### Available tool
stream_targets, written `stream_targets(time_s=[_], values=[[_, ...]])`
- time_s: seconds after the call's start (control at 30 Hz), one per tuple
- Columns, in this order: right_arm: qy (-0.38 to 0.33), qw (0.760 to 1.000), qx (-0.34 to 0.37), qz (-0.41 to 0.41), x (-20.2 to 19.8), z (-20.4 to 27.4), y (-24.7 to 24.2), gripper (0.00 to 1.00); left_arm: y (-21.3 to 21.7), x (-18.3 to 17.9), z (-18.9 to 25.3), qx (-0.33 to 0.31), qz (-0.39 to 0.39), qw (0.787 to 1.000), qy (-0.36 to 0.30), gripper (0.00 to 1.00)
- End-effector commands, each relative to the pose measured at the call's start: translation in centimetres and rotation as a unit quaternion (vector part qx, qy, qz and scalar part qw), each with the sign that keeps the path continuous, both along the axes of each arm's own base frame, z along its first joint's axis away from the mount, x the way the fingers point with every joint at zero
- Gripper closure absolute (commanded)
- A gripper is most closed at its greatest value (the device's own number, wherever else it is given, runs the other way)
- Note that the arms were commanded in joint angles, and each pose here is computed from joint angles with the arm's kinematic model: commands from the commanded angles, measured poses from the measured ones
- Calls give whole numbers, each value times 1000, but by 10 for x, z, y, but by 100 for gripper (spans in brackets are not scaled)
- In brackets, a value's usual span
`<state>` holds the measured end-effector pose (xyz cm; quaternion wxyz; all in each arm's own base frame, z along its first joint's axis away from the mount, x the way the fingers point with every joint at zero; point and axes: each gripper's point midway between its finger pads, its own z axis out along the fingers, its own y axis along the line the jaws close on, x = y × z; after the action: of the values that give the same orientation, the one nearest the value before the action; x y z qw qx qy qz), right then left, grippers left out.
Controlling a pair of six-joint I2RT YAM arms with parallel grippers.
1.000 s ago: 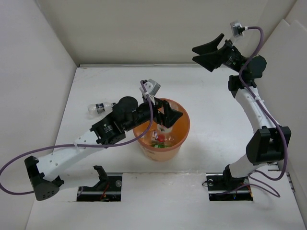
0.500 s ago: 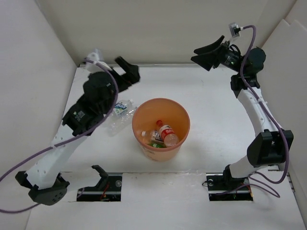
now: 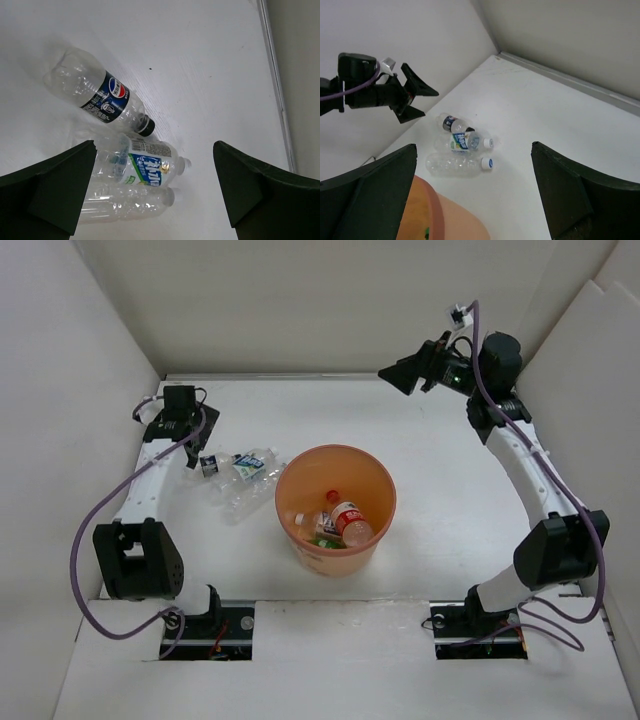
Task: Put the plastic bottles in the bin
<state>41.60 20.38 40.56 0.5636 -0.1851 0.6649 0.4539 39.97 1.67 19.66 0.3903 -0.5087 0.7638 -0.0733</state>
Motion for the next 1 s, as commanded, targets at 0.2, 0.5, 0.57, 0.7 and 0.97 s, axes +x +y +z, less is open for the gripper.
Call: stream_targets(time_s=[0.2, 0.5, 0.57, 0.7, 0.97], values=[[18, 999, -40, 16, 1, -49, 17, 0, 24, 9, -16, -61, 96, 993, -12, 0], [37, 998, -43, 32, 6, -65, 21, 0, 23, 13, -74, -76, 114, 990, 39, 0], [36, 998, -43, 37, 3, -65, 25, 0, 28, 13, -89, -75, 126, 988, 55, 0], [34, 997, -42, 52, 5, -70, 29, 0, 33, 12, -104, -73, 138, 985, 69, 0], [34, 997, -42, 52, 5, -72, 29, 0, 53, 12, -152, -77, 159, 979, 105, 2]])
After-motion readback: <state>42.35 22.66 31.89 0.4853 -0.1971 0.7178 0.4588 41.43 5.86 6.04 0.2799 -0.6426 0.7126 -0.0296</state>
